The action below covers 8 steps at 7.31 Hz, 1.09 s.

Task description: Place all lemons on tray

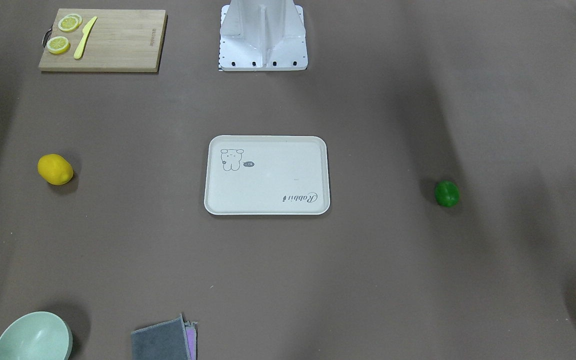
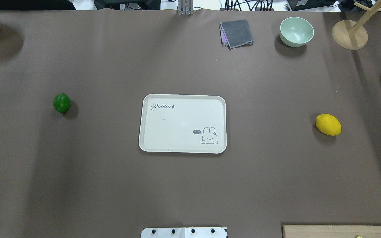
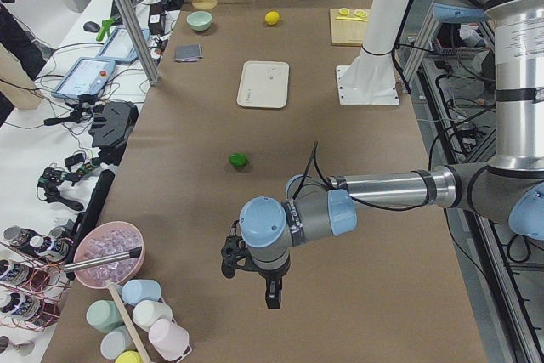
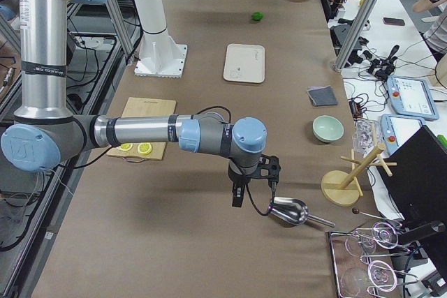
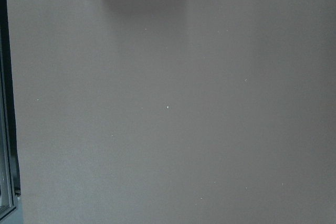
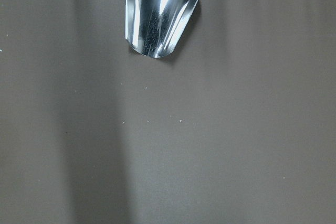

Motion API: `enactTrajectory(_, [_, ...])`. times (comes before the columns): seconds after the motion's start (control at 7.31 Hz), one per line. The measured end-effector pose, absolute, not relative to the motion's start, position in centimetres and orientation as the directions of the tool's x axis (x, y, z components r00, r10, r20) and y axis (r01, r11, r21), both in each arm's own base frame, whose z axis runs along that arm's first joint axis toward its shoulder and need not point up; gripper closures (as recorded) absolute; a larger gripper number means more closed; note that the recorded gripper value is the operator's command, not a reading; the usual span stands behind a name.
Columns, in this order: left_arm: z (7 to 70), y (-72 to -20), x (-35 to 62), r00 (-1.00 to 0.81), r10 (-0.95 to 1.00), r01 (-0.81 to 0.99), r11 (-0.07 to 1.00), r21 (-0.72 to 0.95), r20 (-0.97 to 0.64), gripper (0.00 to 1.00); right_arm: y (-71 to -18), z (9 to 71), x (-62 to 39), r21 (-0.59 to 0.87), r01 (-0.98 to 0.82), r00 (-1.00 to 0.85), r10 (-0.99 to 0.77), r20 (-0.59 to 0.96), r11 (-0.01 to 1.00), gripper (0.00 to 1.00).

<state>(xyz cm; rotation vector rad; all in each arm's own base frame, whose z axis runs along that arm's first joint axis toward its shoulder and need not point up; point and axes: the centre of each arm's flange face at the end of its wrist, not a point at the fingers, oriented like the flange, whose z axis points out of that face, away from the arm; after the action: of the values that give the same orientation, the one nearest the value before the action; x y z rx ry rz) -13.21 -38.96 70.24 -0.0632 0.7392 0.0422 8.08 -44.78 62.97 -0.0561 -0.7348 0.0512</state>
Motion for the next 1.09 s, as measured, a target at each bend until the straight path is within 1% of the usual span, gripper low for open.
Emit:
enactTrajectory(0.41, [69.3,-39.0,-13.2,0.737,0.009,-0.063,0.996,-0.055,-0.675,0.02,-44.8,62.5,8.0,-0.066,-0.033,0.741,0.069,0.668,0.997,0.01])
enactTrajectory(0.82, [65.7,-38.9,-13.3,0.736,-0.027,-0.044,0.995,-0.088,-0.676,0.02,-44.6,62.4,7.9,-0.068,-0.034,0.732,0.071,0.678,0.997,0.01])
enactTrajectory(1.09, [63.3,-38.9,-12.7,0.72,-0.117,0.044,0.991,-0.124,-0.684,0.02,-44.6,62.2,7.8,-0.066,-0.034,0.722,0.071,0.688,0.997,0.01])
